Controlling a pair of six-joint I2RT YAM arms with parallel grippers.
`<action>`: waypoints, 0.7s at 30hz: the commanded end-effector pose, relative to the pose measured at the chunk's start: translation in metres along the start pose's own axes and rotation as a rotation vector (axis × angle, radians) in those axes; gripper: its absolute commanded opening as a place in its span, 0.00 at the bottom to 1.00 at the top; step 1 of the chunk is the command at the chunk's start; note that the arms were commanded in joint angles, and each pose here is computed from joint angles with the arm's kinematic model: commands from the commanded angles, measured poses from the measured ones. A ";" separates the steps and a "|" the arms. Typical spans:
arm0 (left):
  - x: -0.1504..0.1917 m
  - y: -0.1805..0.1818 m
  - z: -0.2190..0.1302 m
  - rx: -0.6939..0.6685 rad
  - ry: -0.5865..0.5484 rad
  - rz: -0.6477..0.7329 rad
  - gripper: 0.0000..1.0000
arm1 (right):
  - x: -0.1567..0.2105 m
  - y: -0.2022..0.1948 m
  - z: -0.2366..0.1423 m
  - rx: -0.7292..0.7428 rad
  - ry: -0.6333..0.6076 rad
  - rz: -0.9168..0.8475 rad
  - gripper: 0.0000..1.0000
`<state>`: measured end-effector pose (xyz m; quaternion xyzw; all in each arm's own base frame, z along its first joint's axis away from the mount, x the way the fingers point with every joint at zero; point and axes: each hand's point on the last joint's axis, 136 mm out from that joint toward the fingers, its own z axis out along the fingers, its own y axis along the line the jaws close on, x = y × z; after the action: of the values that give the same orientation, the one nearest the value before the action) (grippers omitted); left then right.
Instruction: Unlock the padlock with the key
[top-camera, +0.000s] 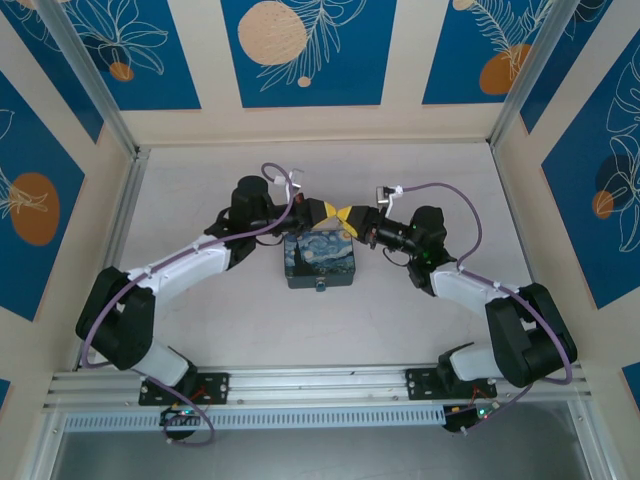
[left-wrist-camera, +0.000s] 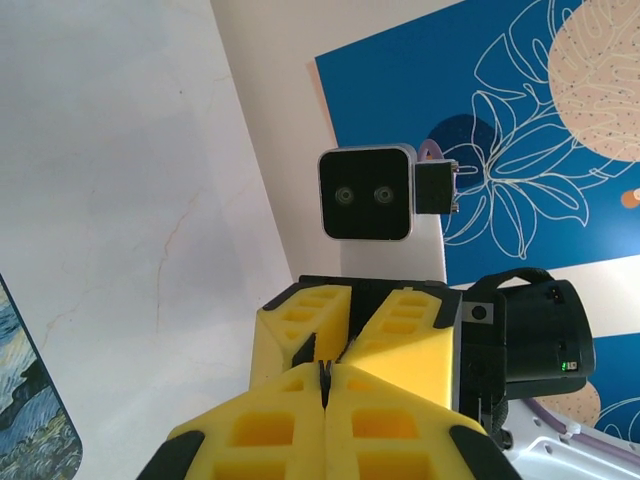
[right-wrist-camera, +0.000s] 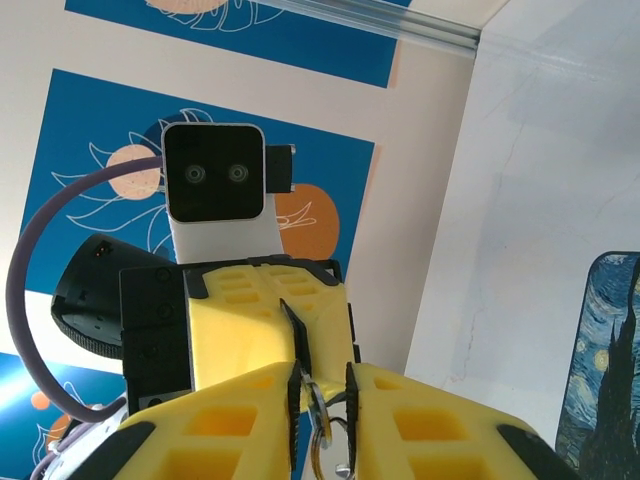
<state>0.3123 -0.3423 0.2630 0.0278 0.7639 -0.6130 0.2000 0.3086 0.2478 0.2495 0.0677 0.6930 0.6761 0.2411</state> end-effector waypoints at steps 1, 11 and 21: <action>-0.001 -0.005 0.005 0.022 -0.005 0.010 0.00 | 0.003 0.000 -0.001 -0.010 -0.006 -0.009 0.21; 0.000 -0.002 0.004 0.017 -0.007 0.008 0.00 | 0.002 -0.001 -0.002 -0.007 -0.013 -0.002 0.09; -0.001 0.000 0.001 -0.009 -0.024 0.002 0.06 | 0.002 -0.003 -0.005 0.002 -0.019 0.005 0.00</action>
<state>0.3156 -0.3426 0.2586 0.0176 0.7668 -0.6105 0.1975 0.3085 0.2460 0.2436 0.0803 0.6945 0.6745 0.2371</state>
